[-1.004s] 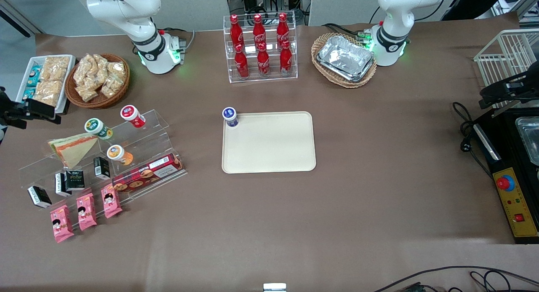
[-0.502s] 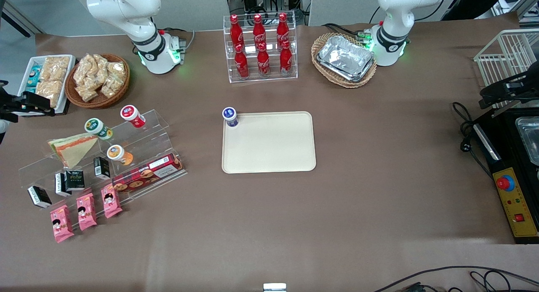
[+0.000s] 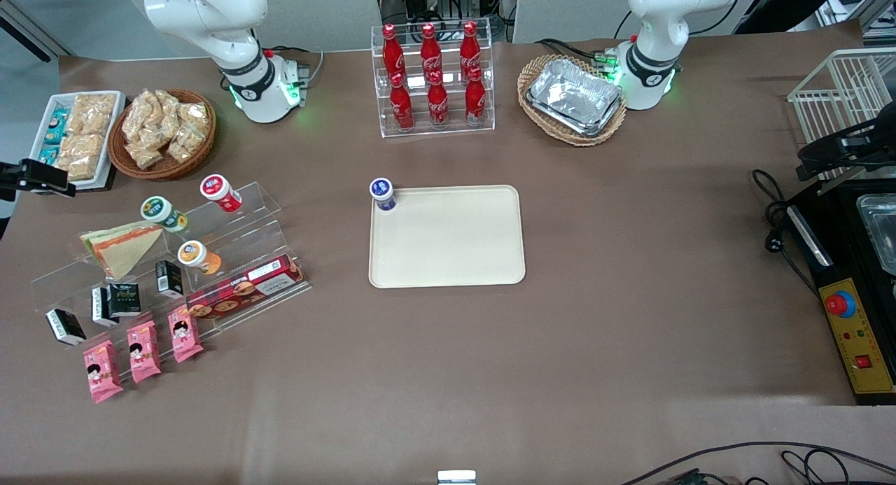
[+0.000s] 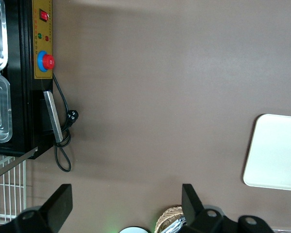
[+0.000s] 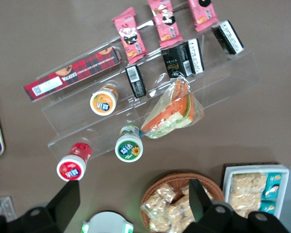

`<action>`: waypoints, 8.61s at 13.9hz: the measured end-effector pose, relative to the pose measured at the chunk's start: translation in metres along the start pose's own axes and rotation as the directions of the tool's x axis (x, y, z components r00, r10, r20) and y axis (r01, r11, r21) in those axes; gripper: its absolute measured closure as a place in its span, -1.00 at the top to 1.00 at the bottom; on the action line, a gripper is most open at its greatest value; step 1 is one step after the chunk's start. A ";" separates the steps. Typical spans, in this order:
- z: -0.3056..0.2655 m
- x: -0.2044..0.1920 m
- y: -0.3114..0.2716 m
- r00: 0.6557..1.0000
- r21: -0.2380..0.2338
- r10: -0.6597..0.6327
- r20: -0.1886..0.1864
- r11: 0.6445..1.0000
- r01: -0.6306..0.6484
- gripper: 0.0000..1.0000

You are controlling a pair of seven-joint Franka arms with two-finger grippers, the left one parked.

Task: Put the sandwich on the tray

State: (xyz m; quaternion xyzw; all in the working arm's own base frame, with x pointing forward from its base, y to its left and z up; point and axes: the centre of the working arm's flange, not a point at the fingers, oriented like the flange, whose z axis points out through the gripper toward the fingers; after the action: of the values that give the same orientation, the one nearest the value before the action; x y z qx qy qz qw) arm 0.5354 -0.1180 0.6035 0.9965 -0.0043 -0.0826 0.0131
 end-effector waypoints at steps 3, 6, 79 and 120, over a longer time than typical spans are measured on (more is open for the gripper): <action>0.000 0.002 -0.007 0.983 0.035 0.182 -0.006 0.983 -0.182 1.00; 0.000 0.005 -0.009 0.940 0.062 0.340 -0.009 0.939 -0.339 1.00; 0.220 0.034 0.085 0.819 0.134 0.564 -0.100 0.824 -0.551 0.87; 0.066 0.092 -0.223 0.846 0.030 -0.519 -0.122 0.850 0.526 -0.67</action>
State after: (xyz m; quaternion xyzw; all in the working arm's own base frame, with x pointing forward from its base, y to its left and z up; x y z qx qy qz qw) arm 0.6172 0.1021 0.5176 0.9630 0.2650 -0.0285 -0.0407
